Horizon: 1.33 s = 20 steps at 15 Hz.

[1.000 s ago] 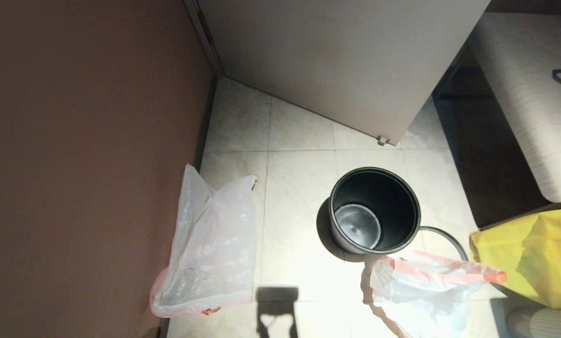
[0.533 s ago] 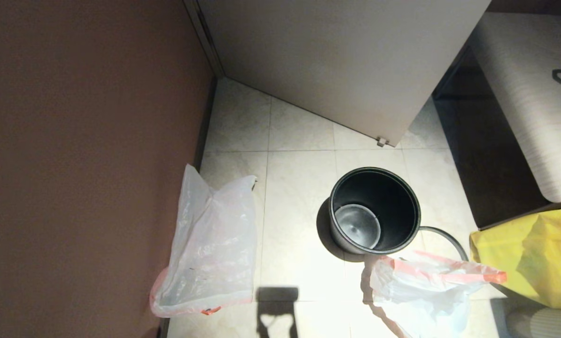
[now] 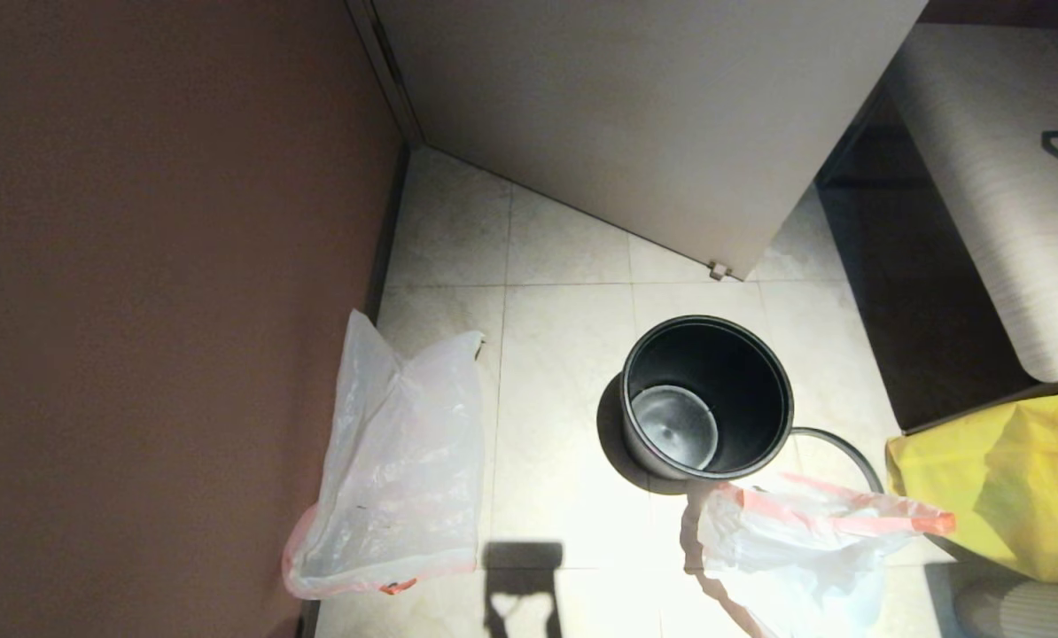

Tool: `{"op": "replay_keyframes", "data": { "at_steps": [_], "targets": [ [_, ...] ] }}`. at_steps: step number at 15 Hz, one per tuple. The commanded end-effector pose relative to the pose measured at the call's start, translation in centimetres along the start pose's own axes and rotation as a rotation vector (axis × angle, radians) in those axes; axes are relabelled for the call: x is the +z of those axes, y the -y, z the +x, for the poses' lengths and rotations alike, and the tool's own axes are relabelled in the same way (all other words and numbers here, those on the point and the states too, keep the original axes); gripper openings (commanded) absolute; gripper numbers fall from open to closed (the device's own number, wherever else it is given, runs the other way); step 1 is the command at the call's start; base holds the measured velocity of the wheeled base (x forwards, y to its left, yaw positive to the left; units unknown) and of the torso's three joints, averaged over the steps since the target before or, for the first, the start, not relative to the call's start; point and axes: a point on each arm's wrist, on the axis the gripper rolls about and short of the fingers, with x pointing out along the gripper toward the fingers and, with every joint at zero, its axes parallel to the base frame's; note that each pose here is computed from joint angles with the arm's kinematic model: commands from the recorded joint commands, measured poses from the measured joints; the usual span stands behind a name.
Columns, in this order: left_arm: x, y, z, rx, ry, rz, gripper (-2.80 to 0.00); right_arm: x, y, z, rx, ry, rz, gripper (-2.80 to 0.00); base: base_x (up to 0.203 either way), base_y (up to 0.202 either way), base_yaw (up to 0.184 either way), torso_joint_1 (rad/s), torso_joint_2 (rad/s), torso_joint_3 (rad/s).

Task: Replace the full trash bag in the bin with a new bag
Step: Pick up a new trash bag

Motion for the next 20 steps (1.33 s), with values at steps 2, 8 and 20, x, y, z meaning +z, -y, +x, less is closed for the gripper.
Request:
{"op": "replay_keyframes", "data": {
  "at_steps": [2,8,20],
  "targets": [
    [-0.01,0.0,-0.01,0.0,0.002,0.001,-2.8,0.01,0.0,0.01,0.001,-0.001,0.0,-2.8,0.0,0.0,0.0,0.0,0.0,0.0],
    [-0.01,0.0,-0.01,0.0,0.002,0.001,-2.8,0.0,0.0,0.01,0.001,-0.002,0.0,-2.8,0.0,0.0,0.0,0.0,0.0,0.0],
    [0.04,0.01,-0.04,-0.005,0.001,0.023,-2.8,0.0,0.0,0.01,0.001,-0.002,0.0,-2.8,0.0,0.0,0.0,0.0,0.0,0.0]
  ]
}}
